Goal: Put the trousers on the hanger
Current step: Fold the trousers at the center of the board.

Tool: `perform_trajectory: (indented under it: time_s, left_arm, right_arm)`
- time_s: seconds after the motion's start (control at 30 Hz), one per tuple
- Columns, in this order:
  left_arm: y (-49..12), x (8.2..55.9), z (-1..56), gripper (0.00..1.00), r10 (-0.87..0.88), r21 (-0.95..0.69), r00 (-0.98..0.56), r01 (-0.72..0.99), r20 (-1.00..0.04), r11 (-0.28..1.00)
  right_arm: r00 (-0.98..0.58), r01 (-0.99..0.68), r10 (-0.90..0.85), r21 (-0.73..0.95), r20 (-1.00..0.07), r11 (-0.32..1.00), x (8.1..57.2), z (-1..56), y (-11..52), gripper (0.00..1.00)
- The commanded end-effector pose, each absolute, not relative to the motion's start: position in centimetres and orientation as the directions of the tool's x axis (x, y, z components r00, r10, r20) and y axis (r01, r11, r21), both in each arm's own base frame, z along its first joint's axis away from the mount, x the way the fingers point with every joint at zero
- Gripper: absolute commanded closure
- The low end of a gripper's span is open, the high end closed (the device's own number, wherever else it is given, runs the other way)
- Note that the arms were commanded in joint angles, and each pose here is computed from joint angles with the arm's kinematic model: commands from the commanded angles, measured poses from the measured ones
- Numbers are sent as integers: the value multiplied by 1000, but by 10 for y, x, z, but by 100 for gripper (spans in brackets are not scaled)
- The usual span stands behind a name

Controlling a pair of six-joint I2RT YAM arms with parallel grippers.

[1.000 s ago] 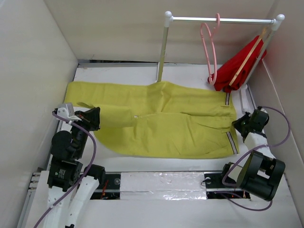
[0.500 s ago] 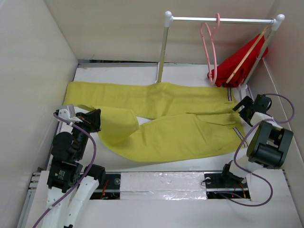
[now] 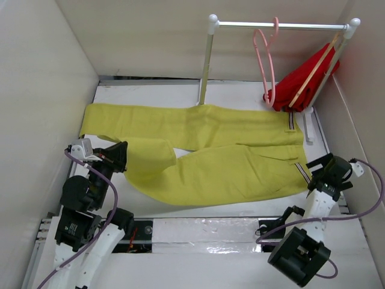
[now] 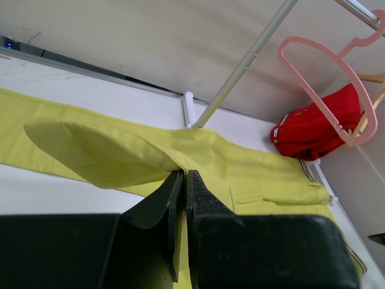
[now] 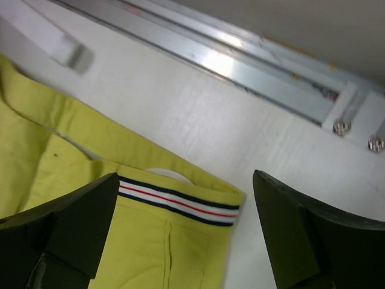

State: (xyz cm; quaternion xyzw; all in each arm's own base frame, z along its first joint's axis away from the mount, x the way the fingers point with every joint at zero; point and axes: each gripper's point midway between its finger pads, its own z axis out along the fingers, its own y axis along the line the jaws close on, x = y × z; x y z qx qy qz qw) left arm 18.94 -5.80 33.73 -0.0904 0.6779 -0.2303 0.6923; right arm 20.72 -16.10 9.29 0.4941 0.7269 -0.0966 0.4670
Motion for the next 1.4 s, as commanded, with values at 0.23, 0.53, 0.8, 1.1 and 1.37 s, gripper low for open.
perform_trajectory:
  time_s: [0.23, 0.53, 0.8, 1.1, 1.37]
  left_arm:
    - [-49, 177, 363, 100, -482, -459, 69, 216, -873, 862]
    - [-50, 183, 359, 100, -469, -450, 56, 204, -881, 869]
    - [-46, 181, 360, 100, -475, -456, 71, 187, -877, 870]
    - [-35, 178, 361, 100, -485, -468, 108, 154, -868, 870]
    - [-31, 176, 363, 100, -489, -472, 127, 145, -863, 870]
  right_arm:
    - [-174, 851, 813, 331, -555, 408, 187, 55, -133, 0]
    - [-115, 897, 851, 314, -513, 310, 180, 41, -135, 25]
    - [-123, 907, 861, 296, -494, 299, 183, 39, -140, 29]
    - [-100, 926, 869, 275, -484, 260, 187, 39, -147, 66]
    - [-83, 882, 776, 316, -625, 349, 195, 88, -161, 100]
